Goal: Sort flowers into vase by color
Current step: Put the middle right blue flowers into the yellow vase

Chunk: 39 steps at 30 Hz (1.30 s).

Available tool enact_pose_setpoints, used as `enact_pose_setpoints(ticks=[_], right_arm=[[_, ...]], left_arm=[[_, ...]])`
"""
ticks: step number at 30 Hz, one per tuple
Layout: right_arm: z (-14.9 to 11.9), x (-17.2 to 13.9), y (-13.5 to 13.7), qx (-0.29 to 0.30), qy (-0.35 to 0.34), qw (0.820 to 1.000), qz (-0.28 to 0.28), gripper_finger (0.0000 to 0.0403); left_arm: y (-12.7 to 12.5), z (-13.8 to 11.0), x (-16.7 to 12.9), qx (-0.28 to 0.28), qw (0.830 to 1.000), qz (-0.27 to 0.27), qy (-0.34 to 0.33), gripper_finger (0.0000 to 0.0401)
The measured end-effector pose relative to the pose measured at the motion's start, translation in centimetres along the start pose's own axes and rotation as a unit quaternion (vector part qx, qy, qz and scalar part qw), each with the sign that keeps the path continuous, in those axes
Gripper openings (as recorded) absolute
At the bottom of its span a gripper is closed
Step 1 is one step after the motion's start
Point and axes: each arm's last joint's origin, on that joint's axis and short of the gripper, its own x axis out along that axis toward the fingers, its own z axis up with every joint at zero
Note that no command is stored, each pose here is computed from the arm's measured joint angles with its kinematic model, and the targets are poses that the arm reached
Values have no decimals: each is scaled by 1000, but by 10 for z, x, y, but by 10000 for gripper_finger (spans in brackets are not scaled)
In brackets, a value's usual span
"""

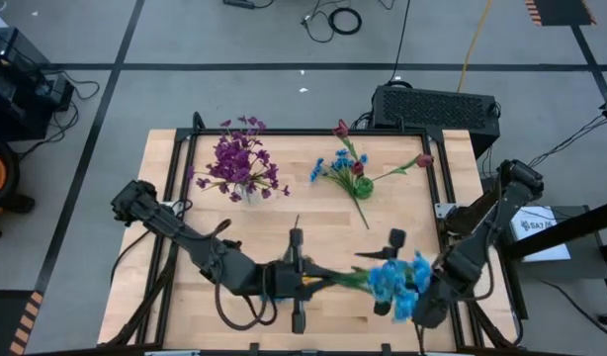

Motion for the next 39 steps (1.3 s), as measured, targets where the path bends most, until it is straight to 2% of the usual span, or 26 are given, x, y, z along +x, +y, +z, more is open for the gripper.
enact_pose_setpoints(ticks=[2,4,7,10,12,15,17,21,25,32,39], right_arm=[[1,10,-1,-23,0,1000,13,136],[0,21,-3,-29,-5,999,19,136],[-6,38,-4,-23,-19,998,53,136],[-12,53,-5,-5,-68,992,105,136],[-24,61,-6,-9,-97,985,144,136],[-46,72,-11,1,-123,977,172,136],[-55,75,-16,26,-154,971,179,136],[-63,79,-25,80,-231,948,206,136],[-62,89,-29,110,-258,938,201,139],[-62,114,-29,150,-242,932,223,176],[-55,129,-18,120,-249,930,244,220]], left_arm=[[-3,2,3,-12,999,-20,-40,20],[-6,4,3,0,998,-27,-61,20],[-10,1,4,23,997,-29,-66,20],[-13,-8,7,25,997,-32,-62,20],[-17,-25,6,20,997,-33,-60,20],[-23,-59,-2,8,997,-25,-74,20],[-22,-76,-13,-5,993,-8,-117,20],[0,-103,-33,-40,974,20,-224,20],[20,-123,-41,-70,958,-15,-278,20],[38,-138,-30,-80,962,-56,-256,20],[36,-144,-27,-69,970,-70,-224,20]])
